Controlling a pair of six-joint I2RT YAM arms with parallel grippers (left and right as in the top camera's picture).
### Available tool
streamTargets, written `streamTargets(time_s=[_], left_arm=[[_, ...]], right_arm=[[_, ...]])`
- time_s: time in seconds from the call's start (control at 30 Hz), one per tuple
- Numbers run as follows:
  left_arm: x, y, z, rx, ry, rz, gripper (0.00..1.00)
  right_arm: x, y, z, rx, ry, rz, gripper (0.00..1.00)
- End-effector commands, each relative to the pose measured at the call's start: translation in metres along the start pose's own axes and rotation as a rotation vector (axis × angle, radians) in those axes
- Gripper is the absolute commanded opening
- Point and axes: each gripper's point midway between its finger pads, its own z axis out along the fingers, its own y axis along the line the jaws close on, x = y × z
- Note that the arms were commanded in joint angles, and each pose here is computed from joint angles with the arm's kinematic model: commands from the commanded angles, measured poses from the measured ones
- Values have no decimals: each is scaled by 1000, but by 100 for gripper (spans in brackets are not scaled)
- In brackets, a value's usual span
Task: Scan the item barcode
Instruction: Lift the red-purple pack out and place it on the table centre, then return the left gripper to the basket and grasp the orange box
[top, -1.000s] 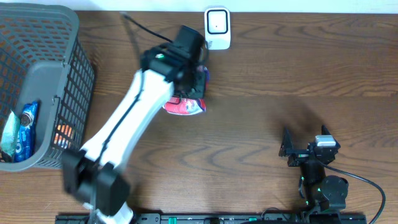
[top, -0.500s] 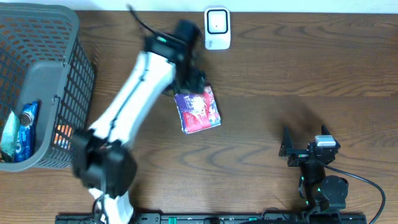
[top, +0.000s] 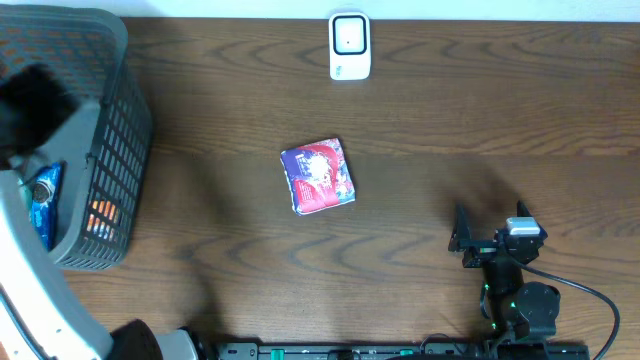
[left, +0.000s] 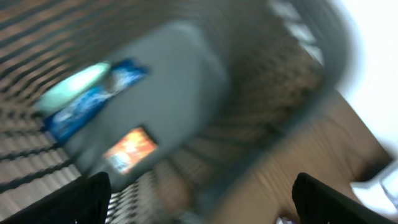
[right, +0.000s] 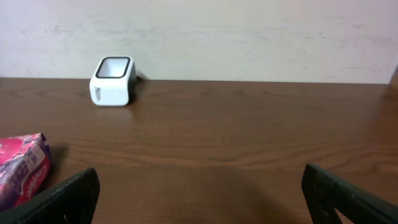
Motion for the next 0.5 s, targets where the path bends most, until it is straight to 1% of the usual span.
streamTargets(time_s=[0.0, 0.1, 0.17, 0.3, 0.43, 0.47], left_arm=[[-5, 55, 25, -128, 59, -205, 92], [0, 91, 44, -205, 111, -332, 92], [8, 106, 60, -244, 162, -379, 92], [34, 121, 100, -307, 306, -413, 92], [57, 122, 136, -347, 421, -419, 91], [61, 120, 146, -351, 441, -409, 89]], right_arm=[[1, -2, 0, 8, 0, 11, 99], [1, -2, 0, 8, 0, 11, 99], [1, -2, 0, 8, 0, 11, 99], [1, -2, 0, 8, 1, 11, 99], [1, -2, 0, 8, 1, 11, 99], [1, -2, 0, 8, 1, 11, 99]])
